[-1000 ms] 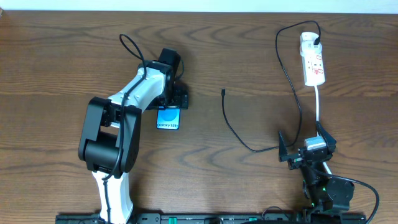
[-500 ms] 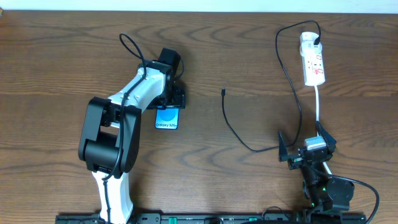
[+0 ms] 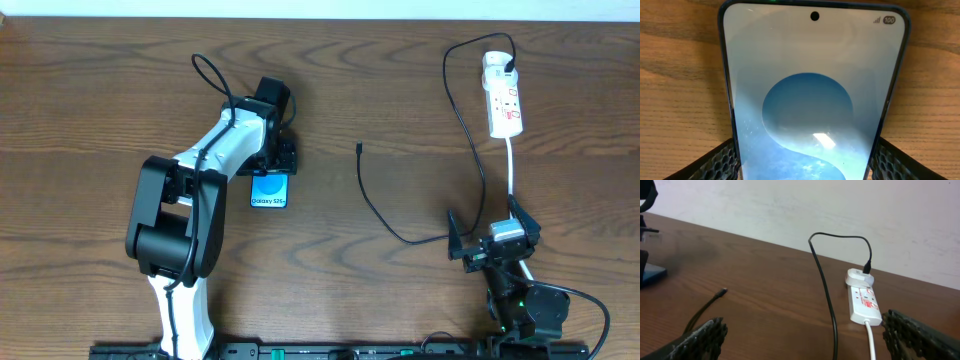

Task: Plug charger to phone and switch on socket
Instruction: 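Lower the left gripper and grip the phone's top edge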

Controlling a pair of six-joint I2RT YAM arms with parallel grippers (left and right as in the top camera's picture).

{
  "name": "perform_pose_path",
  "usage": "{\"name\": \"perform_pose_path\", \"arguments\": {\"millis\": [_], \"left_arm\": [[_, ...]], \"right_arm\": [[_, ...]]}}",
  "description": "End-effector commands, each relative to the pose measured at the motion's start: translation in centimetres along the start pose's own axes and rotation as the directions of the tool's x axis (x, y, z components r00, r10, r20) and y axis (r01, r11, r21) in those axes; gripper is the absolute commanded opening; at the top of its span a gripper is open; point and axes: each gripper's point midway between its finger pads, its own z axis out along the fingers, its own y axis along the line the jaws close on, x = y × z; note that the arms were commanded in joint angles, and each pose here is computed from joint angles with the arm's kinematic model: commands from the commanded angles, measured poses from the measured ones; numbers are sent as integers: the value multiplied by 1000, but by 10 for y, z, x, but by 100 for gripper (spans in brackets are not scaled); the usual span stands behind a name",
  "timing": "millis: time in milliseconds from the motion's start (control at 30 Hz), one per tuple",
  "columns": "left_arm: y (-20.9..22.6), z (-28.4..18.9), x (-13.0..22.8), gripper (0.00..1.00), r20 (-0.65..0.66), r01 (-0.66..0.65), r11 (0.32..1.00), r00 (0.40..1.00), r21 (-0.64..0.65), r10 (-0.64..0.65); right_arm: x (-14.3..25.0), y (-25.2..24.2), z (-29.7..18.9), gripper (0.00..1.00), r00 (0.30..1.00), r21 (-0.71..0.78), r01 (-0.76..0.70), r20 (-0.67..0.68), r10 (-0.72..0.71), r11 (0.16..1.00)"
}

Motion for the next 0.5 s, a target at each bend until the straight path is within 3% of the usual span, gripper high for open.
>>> {"name": "perform_pose_path", "arguments": {"millis": [0,33,67,267,467], "left_arm": [[1,12,7,25,-36,5,1000,999,-10,-5],[1,12,7,10,-35,5,1000,999,-10,-5],[1,12,7,8,-35,5,1000,999,-10,-5],[1,0,3,7,-15,14,1000,1000,-4,-14],[6,-40,-9,7,55,142,990,988,25,-143]], "right_arm": [[1,1,0,99,1000,-3,6,0,-6,1000],[1,1,0,99,1000,-3,6,0,-6,1000],[1,1,0,99,1000,-3,6,1,-6,1000],[1,1,0,99,1000,-3,6,0,-6,1000],[1,1,0,99,1000,-3,6,0,-6,1000]]}}
